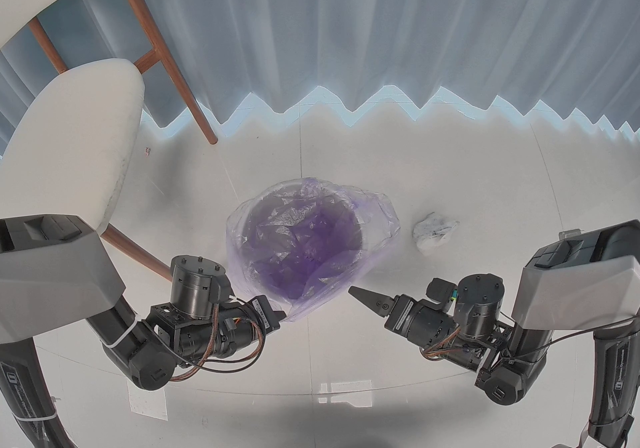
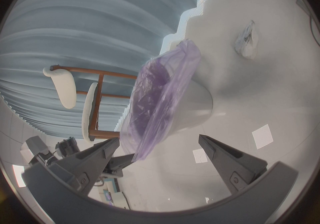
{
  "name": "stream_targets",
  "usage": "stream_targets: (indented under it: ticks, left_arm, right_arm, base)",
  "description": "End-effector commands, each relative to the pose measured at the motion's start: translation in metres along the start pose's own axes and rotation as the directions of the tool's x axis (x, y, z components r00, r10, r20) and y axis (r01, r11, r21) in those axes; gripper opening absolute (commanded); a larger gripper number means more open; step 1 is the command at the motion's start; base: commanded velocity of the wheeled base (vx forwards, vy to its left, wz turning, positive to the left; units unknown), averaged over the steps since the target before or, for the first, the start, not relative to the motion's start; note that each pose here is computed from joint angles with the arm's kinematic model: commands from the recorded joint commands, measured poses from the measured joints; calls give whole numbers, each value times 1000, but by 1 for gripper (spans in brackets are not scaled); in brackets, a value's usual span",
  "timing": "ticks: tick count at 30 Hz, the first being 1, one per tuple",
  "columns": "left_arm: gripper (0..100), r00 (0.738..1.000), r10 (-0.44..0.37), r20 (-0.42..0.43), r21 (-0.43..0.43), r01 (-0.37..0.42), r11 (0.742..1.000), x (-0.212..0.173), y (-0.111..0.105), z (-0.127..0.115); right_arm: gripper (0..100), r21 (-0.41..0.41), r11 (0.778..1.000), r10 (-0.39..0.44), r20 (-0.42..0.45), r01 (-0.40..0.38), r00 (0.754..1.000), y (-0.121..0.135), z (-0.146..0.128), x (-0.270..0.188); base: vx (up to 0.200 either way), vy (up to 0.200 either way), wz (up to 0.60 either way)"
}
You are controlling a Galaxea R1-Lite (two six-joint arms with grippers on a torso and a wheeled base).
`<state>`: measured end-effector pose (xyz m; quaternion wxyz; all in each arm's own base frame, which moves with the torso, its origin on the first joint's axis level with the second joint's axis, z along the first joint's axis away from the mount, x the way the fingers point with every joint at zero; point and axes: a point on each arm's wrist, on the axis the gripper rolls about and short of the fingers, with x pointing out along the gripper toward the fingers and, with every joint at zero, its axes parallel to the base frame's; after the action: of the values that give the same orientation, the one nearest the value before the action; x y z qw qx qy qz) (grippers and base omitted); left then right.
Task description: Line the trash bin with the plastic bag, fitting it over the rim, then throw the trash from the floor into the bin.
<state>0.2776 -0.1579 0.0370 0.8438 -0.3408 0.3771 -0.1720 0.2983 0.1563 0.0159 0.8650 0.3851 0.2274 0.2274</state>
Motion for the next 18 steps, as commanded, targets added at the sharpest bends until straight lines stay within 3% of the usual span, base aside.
stream_targets:
  ticks: [1,18]
  left_arm:
    - [0,1000,-22,0,11,22,1000,-7,-8,-2]
    - [0,999,-39,-14,23,39,999,-10,-14,-8]
  right_arm:
    - [100,-6,1000,17,46,-17,999,3,5,6]
    - [100,-24,996,85,140,-82,986,22,22,17]
  base:
    - [0,0,0]
    - [0,0,0]
